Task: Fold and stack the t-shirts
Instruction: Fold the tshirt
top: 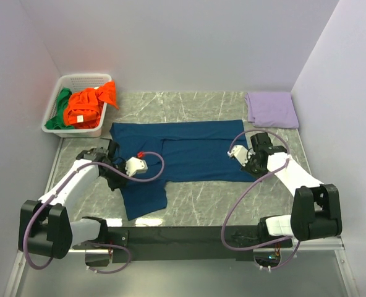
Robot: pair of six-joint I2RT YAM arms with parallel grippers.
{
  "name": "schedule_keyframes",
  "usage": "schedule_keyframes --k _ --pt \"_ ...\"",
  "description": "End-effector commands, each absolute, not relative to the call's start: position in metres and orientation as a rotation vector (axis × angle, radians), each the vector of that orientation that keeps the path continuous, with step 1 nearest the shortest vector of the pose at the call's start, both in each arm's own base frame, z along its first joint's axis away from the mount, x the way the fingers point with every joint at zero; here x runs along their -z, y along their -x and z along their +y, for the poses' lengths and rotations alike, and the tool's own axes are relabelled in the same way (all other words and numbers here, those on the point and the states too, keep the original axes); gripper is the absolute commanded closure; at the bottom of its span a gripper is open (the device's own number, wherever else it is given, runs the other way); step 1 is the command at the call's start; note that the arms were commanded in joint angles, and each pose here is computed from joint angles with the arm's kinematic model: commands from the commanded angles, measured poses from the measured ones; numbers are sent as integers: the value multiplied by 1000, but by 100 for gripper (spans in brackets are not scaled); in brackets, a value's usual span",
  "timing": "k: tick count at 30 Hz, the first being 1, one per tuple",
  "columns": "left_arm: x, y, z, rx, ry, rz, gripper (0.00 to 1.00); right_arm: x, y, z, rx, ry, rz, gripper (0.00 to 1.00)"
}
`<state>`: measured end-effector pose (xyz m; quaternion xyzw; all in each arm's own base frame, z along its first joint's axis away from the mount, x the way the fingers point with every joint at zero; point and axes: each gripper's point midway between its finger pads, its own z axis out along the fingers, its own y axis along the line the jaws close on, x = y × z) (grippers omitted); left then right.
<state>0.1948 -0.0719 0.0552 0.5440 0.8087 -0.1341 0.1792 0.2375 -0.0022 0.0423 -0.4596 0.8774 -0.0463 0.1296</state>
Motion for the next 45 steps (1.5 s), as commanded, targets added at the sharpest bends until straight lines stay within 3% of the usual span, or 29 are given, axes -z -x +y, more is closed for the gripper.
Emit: schedule_keyframes --k 1,9,13,16,23,32,39,40,42,45 --pt "-79 -209 -79 419 -1501 2249 99 -63 -255 -2 131 1307 2504 100" --pt "-90 -233 -78 454 -1482 2257 99 -69 -267 7 24 1348 2531 100" --pt "-83 -233 -79 469 -1486 2268 99 -60 -248 8 -18 1407 2525 70" --pt "-80 -233 -79 476 -1479 2273 99 -52 -239 9 -13 1434 2503 63" --pt "-75 -233 -78 473 -1476 2291 99 -32 -244 8 10 1463 2504 54" --pt "-68 -234 -74 457 -1476 2315 99 -11 -236 8 -32 1532 2537 53" --pt "-62 -236 -75 465 -1463 2328 99 7 -240 4 -3 1539 2571 57" --pt "-62 -237 -75 462 -1463 2328 99 8 -241 4 1 1544 2577 62" --pt "-62 -237 -74 458 -1464 2330 99 13 -236 1 -1 1566 2609 86" --pt "-65 -240 -74 457 -1453 2327 99 12 -232 -2 8 1578 2612 100"
